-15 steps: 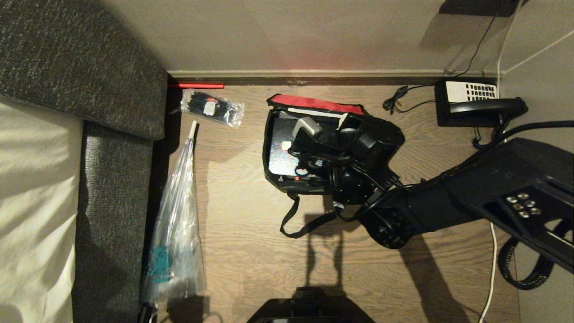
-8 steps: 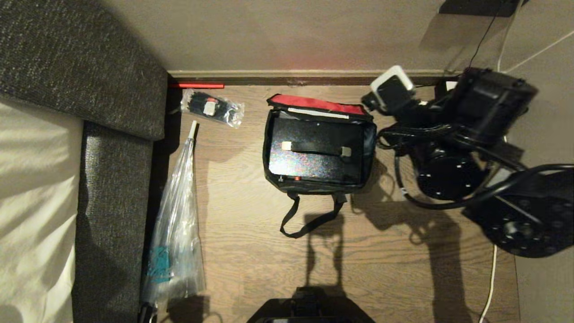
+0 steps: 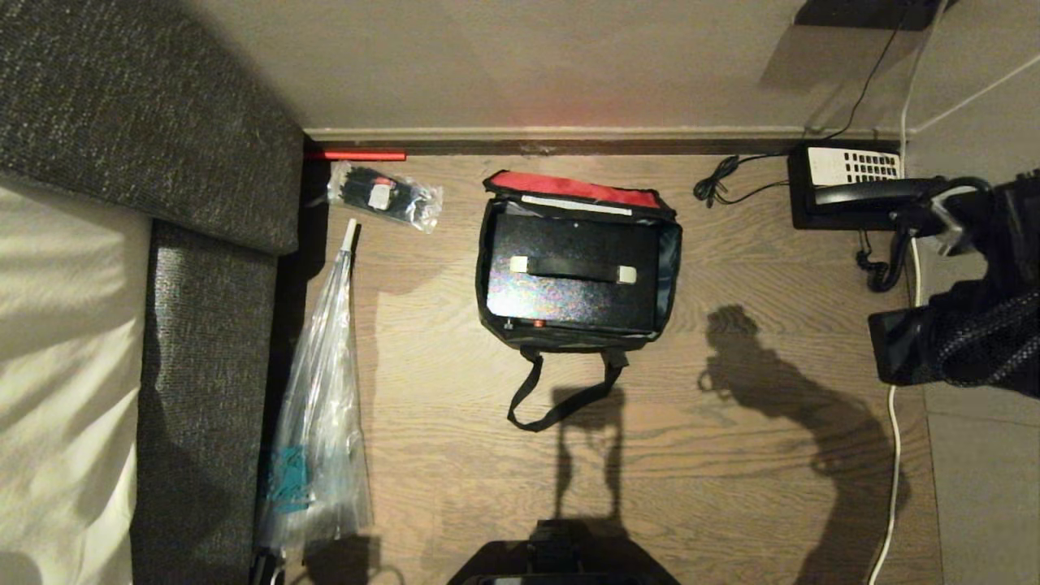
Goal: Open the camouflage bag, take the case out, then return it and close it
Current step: Close the top of the storage box
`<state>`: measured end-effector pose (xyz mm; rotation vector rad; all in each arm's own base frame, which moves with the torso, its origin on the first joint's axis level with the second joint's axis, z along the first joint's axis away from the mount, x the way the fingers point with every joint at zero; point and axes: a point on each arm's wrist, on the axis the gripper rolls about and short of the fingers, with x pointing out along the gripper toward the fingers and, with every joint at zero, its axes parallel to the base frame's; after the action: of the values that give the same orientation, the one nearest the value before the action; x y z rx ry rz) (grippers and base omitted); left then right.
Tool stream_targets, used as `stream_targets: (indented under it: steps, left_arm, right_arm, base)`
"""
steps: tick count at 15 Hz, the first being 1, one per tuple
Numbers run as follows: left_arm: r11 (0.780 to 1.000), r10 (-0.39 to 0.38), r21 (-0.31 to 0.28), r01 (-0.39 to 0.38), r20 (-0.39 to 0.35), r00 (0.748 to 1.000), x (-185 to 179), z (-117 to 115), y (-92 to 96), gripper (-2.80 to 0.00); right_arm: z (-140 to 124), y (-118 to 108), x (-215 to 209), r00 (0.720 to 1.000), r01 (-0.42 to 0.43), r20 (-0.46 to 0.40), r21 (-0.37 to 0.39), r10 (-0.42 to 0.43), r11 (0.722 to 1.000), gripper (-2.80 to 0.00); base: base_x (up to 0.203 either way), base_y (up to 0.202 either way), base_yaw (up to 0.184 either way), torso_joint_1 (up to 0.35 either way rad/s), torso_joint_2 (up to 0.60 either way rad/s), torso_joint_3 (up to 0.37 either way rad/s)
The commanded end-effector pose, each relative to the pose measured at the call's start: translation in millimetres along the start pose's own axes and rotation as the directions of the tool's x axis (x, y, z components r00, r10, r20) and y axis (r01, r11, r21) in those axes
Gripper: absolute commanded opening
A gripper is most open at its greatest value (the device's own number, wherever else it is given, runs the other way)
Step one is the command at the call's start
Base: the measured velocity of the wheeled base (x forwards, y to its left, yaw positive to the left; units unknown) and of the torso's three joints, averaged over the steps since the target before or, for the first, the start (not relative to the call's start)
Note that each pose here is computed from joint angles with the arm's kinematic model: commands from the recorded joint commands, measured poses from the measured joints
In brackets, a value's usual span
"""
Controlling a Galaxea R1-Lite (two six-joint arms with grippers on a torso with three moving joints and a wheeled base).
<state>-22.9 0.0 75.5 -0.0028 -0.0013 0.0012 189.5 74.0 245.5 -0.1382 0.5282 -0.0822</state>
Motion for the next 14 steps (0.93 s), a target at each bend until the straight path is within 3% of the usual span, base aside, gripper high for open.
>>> stream_targets:
  steps: [1,3,5,10,11,14]
  left_arm:
    - [1.000,0.000,0.000,0.000,-0.002,1.000,0.2,-0.3,0.0,-2.80]
    - [1.000,0.000,0.000,0.000,-0.001,1.000,0.1,0.0,0.0,-2.80]
    - [1.000,0.000,0.000,0.000,-0.003,1.000,0.2,-0.3,0.0,-2.80]
    - [1.000,0.000,0.000,0.000,-0.001,1.000,0.2,-0.2,0.0,-2.80]
    - [1.000,0.000,0.000,0.000,-0.001,1.000,0.2,-0.2,0.0,-2.80]
    - [1.000,0.000,0.000,0.000,-0.001,1.000,0.1,0.0,0.0,-2.80]
  right_arm:
    - [9.3,1.8,11.6,0.991,-0.132,0.013,0.232,0.132,0.964,-2.80]
    - [23.2,9.7,50.3,0.965,-0.263,0.085,0.351,0.249,0.899,-2.80]
    - [34.2,16.2,94.0,0.932,-0.362,0.152,0.455,0.329,0.814,-2.80]
    - [70.5,4.5,195.8,0.885,-0.464,0.332,0.685,0.327,0.561,-2.80]
    - [80.2,1.8,208.0,0.868,-0.495,0.369,0.694,0.333,0.523,-2.80]
    - [79.6,1.1,252.4,0.852,-0.514,0.368,0.721,0.372,0.465,-2.80]
  base:
    - [0.000,0.000,0.000,0.000,0.00,0.000]
    - [0.000,0.000,0.000,0.000,0.00,0.000]
    - [0.000,0.000,0.000,0.000,0.00,0.000]
    - [0.000,0.000,0.000,0.000,0.00,0.000]
    - [0.000,0.000,0.000,0.000,0.00,0.000]
    - [0.000,0.000,0.000,0.000,0.00,0.000]
